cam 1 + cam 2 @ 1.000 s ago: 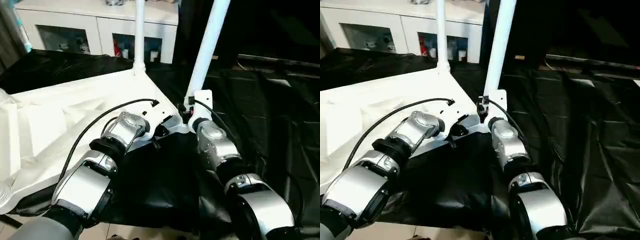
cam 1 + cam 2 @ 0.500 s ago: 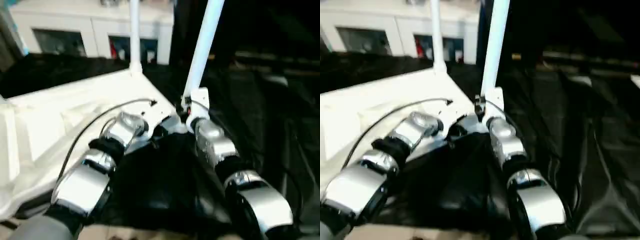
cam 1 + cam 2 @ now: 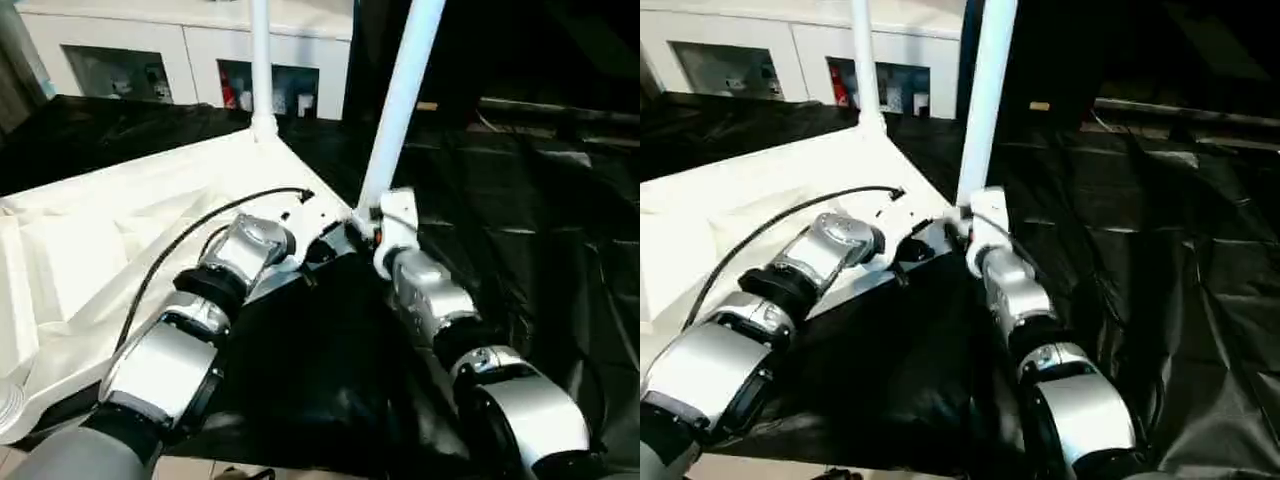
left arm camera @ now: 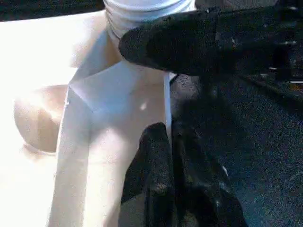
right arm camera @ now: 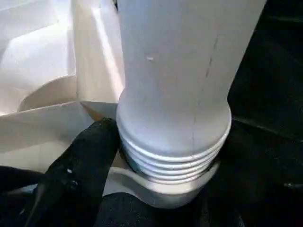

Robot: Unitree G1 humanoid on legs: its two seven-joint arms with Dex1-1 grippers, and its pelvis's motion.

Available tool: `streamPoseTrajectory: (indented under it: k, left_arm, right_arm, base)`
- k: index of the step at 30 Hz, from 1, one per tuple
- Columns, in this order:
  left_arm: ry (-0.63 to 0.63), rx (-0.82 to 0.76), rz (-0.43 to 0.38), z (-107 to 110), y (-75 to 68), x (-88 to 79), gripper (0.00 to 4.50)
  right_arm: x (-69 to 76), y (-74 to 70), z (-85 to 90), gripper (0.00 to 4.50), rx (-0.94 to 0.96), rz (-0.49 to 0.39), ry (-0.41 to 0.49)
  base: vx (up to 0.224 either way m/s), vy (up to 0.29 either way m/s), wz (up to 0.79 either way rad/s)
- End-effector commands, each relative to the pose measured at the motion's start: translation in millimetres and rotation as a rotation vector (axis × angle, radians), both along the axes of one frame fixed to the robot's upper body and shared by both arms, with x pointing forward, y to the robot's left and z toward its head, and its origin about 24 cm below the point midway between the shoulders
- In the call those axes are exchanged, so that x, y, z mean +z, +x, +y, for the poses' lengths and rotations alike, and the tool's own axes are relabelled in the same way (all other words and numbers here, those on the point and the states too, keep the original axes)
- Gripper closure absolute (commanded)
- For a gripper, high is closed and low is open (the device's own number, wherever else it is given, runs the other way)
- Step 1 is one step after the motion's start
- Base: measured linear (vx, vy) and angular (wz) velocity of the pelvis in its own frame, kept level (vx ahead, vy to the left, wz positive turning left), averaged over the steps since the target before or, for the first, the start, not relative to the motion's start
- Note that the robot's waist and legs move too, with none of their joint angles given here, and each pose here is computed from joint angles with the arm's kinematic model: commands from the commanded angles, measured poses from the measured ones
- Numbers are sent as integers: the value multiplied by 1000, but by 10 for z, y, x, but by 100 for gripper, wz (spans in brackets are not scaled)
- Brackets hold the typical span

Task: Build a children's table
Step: Rotate leg to tighten

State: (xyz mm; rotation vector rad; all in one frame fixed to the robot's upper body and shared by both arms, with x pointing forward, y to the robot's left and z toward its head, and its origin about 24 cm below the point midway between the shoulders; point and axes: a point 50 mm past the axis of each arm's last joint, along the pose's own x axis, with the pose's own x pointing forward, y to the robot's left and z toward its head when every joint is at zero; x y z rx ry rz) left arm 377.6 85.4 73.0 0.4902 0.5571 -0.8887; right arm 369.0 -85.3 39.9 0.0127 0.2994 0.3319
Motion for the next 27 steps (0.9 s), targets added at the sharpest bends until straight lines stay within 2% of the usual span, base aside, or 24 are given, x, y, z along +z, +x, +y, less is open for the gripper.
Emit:
streamPoseTrajectory:
  k: [1,4,6,10,13,15,18,19,22,27]
  left_arm:
    - [49,-11,-21,64,10,6,450]
    - [48,-43,-28,86,-5,5,450]
    - [53,-62,-26,118,-20,1,450]
    - [36,-101,-39,186,-49,16,450]
    - [15,-153,-49,247,-91,26,450]
    - [9,-169,-47,265,-105,24,450]
    - [-8,-253,-42,328,-175,22,450]
    - [-8,-255,-43,329,-177,22,450]
    - [-53,-405,-24,334,-310,14,450]
    - [-72,-544,13,352,-460,-12,450]
  right_arm:
    - [-87,-59,31,66,61,40,17]
    - [-25,-61,19,59,144,-2,20]
    - [12,-61,-47,59,176,-24,20]
    - [134,-95,-230,59,280,-91,-3]
    - [220,-202,-445,59,400,-120,-56]
    - [247,-231,-511,59,424,-123,-60]
    - [378,-322,-726,59,501,-153,-61]
    - [380,-324,-728,59,502,-153,-62]
    - [431,-436,-850,59,609,-134,-50]
    - [409,-628,-873,59,810,-64,-92]
  base:
    - [0,0,0]
    - [0,0,0]
    - [0,0,0]
    - [0,0,0]
    - [0,0,0]
    - [0,0,0]
    - [0,0,0]
    - [0,0,0]
    - [0,0,0]
    - [0,0,0]
